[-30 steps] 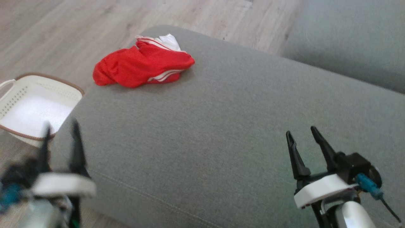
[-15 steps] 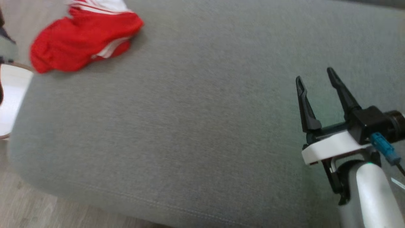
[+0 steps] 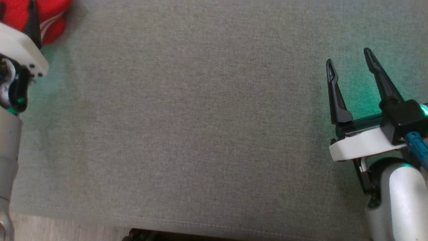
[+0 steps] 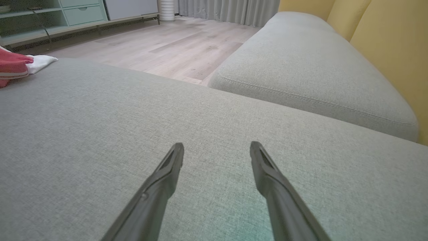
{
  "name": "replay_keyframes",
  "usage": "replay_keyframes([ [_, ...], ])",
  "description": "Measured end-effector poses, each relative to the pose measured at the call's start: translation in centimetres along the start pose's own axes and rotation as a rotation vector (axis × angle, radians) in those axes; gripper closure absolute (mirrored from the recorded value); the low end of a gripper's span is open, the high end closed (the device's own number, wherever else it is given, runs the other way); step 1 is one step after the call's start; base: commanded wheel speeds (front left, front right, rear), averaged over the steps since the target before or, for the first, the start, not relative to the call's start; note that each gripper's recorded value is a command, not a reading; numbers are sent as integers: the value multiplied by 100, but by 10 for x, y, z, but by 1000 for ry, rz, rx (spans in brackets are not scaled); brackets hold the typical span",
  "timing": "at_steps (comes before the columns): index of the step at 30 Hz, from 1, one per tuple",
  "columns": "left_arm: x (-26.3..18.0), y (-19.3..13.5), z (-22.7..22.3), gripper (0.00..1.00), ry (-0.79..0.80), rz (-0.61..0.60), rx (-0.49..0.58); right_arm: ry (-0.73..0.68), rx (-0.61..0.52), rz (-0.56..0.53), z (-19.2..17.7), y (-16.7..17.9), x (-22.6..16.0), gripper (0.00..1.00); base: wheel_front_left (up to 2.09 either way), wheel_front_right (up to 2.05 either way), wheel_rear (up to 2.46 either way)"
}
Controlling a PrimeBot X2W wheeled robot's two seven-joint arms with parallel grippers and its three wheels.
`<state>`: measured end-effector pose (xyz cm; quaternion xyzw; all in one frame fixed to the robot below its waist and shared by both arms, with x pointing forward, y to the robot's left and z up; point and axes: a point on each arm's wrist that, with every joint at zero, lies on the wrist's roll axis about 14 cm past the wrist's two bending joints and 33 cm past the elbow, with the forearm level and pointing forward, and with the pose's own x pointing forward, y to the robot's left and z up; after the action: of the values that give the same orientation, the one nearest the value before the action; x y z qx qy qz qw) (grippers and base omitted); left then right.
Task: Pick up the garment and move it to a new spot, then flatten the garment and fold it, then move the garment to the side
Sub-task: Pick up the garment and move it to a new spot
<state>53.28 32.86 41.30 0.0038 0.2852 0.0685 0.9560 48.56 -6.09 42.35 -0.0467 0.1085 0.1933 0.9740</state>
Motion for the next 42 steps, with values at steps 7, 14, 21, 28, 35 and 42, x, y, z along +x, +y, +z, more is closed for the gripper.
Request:
replay_keyframes([
  [7, 23, 0, -51, 4, 141, 17, 0, 35, 2, -18, -16, -8, 4, 0, 0, 0, 0],
  [14, 21, 5, -55, 100, 164, 22, 9, 27, -1, -19, -12, -8, 3, 0, 0, 0, 0],
  [21, 9, 15, -32, 100, 61, 46, 57, -4, 7, -17, 0, -7, -2, 0, 0, 0, 0],
  [28, -16, 11, 53, 100, -168, 22, 196, -72, 42, -30, 25, -9, -20, 0, 0, 0, 0],
  [35, -64, -40, 136, 100, -396, -101, 317, -149, 82, -85, 49, -21, -59, 0, 0, 0, 0],
  [42, -142, -146, 217, 100, -651, -338, 339, -195, 116, -191, 57, -43, -115, 0, 0, 0, 0],
])
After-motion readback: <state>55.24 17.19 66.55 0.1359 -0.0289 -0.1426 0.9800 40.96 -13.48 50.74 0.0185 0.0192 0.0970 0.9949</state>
